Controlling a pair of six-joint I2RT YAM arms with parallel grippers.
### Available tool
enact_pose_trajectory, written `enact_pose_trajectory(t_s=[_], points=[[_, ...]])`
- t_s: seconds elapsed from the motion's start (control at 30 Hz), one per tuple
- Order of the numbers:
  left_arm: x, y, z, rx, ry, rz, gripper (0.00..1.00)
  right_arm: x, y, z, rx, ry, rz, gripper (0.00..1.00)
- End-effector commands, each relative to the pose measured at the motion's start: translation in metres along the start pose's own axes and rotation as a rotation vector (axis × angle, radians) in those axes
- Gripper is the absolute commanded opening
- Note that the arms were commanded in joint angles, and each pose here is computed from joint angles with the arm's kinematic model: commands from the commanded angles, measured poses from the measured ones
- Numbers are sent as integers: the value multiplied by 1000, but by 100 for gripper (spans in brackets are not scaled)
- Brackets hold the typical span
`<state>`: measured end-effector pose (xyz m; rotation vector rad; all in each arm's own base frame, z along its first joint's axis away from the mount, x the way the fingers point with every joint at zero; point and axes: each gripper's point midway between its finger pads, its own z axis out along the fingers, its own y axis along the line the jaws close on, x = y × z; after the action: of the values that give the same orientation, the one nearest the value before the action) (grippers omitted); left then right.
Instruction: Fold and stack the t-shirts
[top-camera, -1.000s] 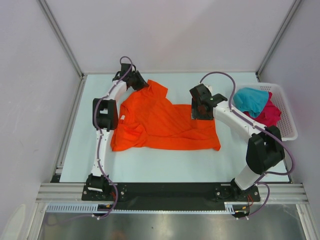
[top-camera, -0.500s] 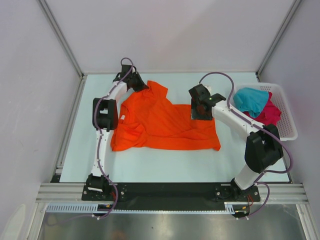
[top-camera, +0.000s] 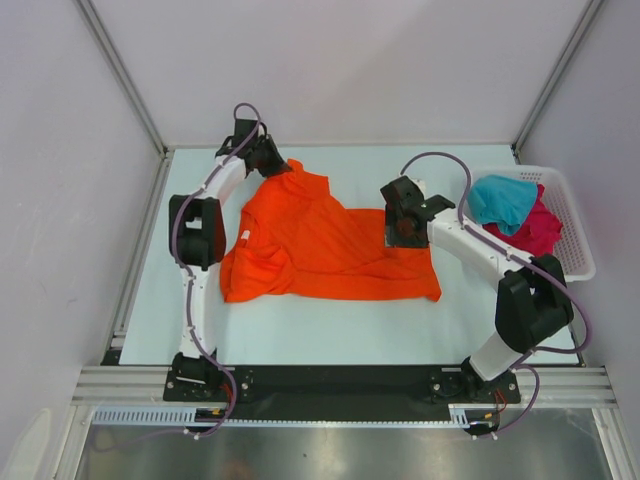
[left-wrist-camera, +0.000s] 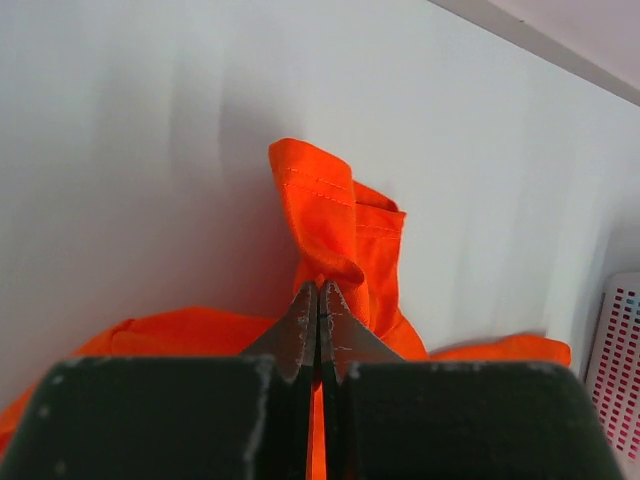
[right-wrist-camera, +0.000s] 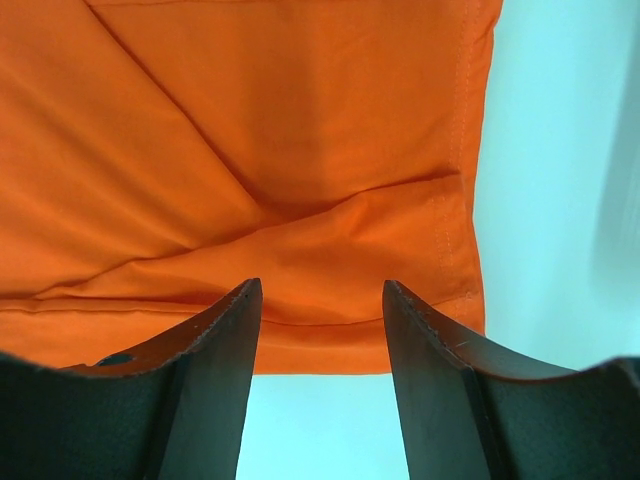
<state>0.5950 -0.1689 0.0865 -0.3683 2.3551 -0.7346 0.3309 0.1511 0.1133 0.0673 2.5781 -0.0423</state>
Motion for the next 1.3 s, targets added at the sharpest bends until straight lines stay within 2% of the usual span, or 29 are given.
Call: enact_pose_trajectory(t_s=[0.0,0.2,0.3,0.53,0.77,1.27], points=[[-14,-32,-26,40,-56,67,0,-13,-4,-4,2,-61,11,59],[-2,-32,-27,32,-30,74,0,-38,-21,44,59,-24,18,59],[2,-29,-28,25,-21,82,0,-68,-32,54,76,-47,49,59],[2,-28,-28,17,-17,97,0,-103,-60,83,106,-44,124,60],[7,-22,-24,6,0,103,0,-105,-74,102,142,-19,118,60],[8,-13,-21,-14,5,108,0,-101,-70,136,126,31,104,59]])
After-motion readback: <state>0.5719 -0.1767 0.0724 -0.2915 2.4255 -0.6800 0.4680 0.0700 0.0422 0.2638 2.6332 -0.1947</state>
